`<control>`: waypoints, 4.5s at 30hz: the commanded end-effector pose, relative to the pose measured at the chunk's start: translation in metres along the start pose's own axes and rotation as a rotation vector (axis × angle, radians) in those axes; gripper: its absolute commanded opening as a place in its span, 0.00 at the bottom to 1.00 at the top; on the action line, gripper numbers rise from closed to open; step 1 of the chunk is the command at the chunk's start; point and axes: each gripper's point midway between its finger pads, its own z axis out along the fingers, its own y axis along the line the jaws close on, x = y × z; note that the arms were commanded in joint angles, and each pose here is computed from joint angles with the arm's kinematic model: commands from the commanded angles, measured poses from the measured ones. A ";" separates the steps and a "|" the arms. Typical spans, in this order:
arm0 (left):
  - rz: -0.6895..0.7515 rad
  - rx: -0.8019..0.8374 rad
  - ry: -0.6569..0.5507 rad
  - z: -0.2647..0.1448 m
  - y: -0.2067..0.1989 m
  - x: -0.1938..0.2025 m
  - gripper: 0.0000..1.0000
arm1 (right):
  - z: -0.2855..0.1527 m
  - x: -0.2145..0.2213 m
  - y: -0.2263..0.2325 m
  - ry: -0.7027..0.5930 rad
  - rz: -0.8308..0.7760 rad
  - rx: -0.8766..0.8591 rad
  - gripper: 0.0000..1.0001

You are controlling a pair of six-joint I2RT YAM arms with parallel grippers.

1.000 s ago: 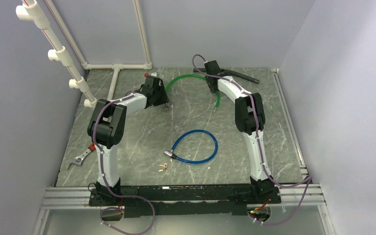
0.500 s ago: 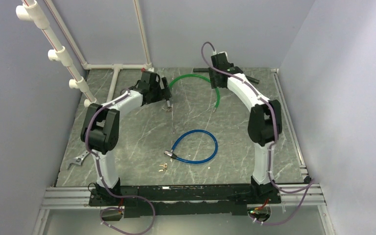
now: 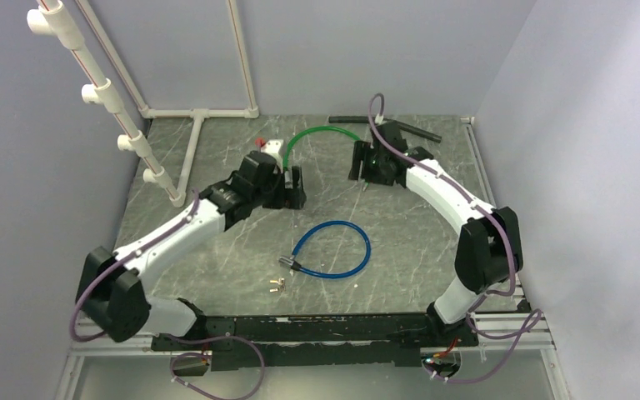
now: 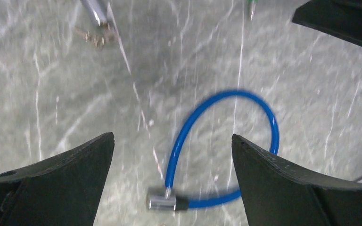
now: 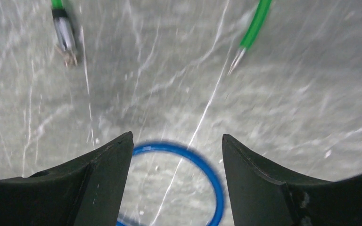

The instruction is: Unlock with the key

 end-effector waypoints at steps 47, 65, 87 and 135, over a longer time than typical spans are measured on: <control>-0.033 -0.393 -0.247 -0.202 0.108 0.018 0.88 | -0.013 0.313 0.179 0.362 -0.496 0.052 0.32; -0.011 -0.283 -0.222 -0.191 0.089 0.021 0.79 | -0.029 0.291 0.196 0.237 -0.473 -0.175 0.00; -0.033 0.468 -0.175 -0.160 -0.043 0.035 0.53 | -0.105 0.141 0.177 -0.103 -0.245 -0.472 0.00; -0.153 0.551 -0.113 -0.111 -0.058 0.056 0.41 | -0.134 0.132 0.188 -0.087 -0.279 -0.671 0.00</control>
